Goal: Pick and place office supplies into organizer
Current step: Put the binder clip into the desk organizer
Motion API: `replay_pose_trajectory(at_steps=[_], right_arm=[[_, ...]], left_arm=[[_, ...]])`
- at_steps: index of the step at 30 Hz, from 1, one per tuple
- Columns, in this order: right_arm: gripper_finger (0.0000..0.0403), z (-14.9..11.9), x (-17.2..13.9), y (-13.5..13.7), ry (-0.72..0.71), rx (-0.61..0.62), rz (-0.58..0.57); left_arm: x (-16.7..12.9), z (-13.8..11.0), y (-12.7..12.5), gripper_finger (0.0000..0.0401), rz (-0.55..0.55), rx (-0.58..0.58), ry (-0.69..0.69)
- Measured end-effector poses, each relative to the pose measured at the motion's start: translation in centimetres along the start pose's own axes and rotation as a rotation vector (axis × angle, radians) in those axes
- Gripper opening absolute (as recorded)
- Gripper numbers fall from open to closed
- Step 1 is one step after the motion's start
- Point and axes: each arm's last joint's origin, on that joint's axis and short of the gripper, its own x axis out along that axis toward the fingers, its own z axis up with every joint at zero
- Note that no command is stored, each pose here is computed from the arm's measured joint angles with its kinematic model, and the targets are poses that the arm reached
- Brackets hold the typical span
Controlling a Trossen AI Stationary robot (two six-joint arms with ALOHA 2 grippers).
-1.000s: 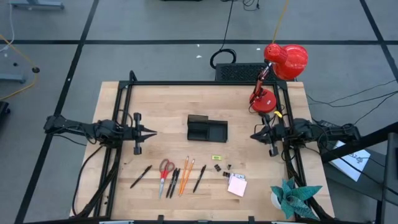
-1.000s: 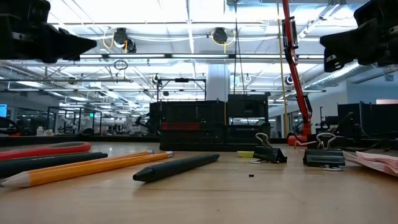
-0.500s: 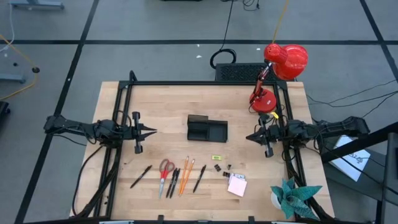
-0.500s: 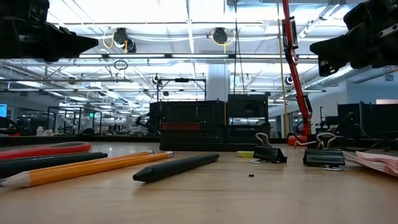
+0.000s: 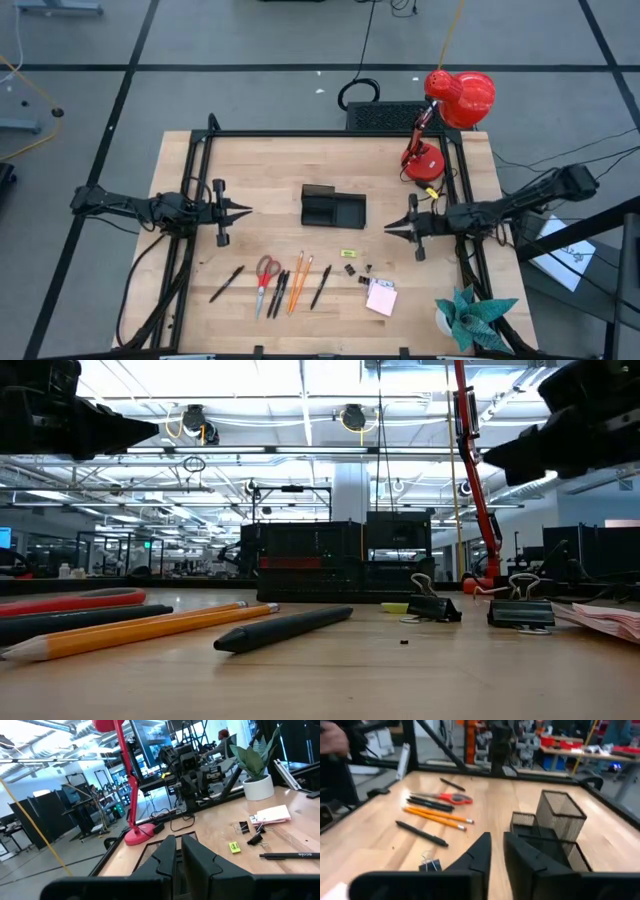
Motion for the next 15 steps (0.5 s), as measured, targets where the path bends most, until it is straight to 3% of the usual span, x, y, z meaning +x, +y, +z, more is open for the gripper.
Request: replay_pose_trajectory(at_steps=[9,15], right_arm=[[0.0146,2.3,3.0,1.2,0.108,-0.032,0.025],[0.0174,2.4,4.6,1.6,0.202,-0.045,0.024]], left_arm=[[0.0,0.0,0.1,0.0035,0.017,0.000,0.007],[0.0,0.0,0.0,0.0035,0.017,0.007,0.007]])
